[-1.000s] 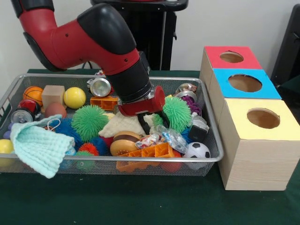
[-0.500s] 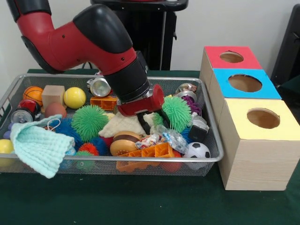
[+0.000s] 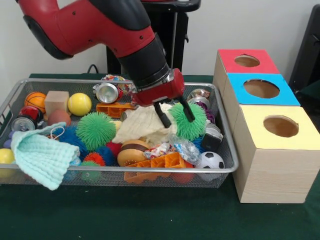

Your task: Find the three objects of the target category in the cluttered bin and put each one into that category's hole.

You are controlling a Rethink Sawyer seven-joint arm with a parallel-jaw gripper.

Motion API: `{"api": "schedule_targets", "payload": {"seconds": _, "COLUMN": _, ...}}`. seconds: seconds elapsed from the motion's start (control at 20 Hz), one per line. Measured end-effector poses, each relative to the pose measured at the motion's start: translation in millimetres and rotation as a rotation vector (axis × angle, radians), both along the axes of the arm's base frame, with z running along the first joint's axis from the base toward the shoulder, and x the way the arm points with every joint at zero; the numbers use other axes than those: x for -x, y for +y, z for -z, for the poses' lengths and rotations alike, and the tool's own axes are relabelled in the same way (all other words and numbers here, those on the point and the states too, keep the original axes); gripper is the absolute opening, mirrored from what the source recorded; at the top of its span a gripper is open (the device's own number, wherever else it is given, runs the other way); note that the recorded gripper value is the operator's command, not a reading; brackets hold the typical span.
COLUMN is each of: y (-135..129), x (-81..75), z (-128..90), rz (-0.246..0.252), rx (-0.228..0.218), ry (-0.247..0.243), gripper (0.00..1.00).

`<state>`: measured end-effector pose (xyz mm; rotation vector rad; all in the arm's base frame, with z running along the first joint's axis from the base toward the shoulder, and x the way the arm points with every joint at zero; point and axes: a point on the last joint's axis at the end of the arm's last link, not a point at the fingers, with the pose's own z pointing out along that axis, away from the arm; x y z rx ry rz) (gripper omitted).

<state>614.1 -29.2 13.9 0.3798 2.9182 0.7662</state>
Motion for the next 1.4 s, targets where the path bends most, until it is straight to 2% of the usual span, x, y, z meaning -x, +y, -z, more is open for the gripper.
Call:
{"api": "schedule_targets", "payload": {"seconds": 0.2, "y": 10, "x": -0.2, "z": -18, "rz": -0.029, "rx": 0.0, "ry": 0.004, "gripper": 1.0}}
{"api": "schedule_targets", "payload": {"seconds": 0.45, "y": 28, "x": -5.4, "z": -29, "rz": -0.065, "rx": 0.008, "ry": -0.008, "gripper": 1.0}}
{"api": "schedule_targets", "payload": {"seconds": 0.9, "y": 62, "x": -3.4, "z": -27, "rz": -0.119, "rx": 0.002, "ry": -0.004, "gripper": 1.0}}
{"api": "schedule_targets", "payload": {"seconds": 1.4, "y": 67, "x": -3.3, "z": -23, "rz": -0.121, "rx": -0.006, "ry": 0.0, "gripper": 1.0}}
